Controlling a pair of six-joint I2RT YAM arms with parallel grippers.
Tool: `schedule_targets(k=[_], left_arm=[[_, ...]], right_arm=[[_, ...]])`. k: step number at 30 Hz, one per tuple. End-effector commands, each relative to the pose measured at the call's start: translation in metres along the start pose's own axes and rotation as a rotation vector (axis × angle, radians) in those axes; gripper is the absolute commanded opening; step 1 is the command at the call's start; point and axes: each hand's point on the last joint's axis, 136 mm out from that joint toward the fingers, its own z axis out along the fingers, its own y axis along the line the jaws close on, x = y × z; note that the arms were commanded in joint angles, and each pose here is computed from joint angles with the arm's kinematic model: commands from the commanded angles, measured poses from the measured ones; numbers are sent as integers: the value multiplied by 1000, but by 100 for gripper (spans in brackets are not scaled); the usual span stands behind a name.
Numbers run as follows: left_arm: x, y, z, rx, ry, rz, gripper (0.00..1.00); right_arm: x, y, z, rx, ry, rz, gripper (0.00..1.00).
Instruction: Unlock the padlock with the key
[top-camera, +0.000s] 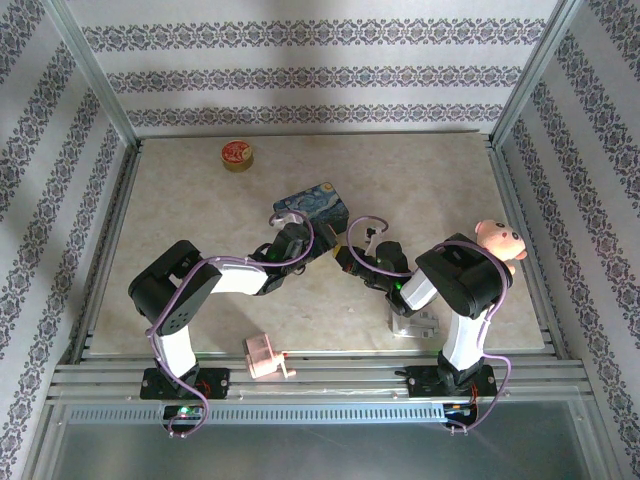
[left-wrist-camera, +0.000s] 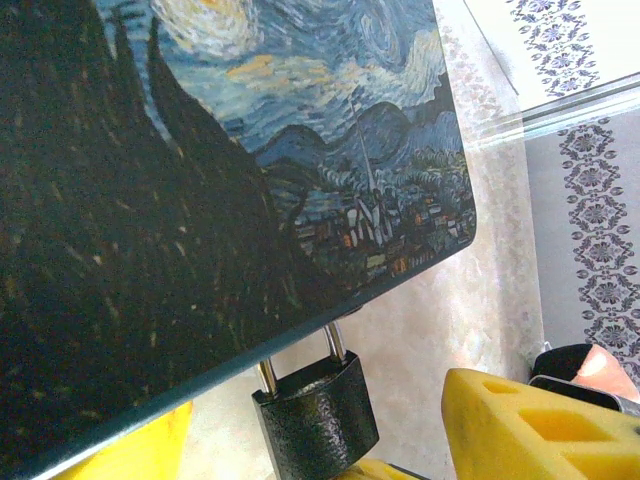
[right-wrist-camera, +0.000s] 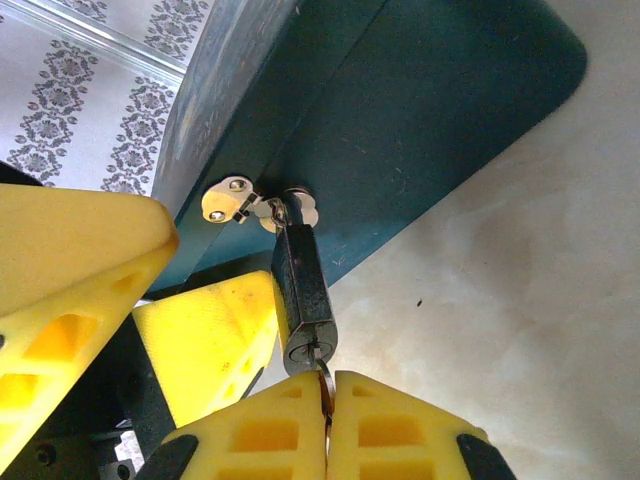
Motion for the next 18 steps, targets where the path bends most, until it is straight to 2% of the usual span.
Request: schedule_targets(k=[1, 8, 14, 18], left_arm=[[9, 2, 7, 8, 15, -34, 66], [14, 1, 13, 28, 31, -61, 61], [15, 1, 16, 36, 31, -66, 50], [18, -1, 21, 63, 39, -88, 47]], right_arm=[[-6, 27, 3, -100, -24, -21, 0], [-5, 30, 5, -110, -22, -14, 1], [-3, 30, 6, -116, -14, -5, 1], [-3, 34, 8, -129, -10, 9, 1]])
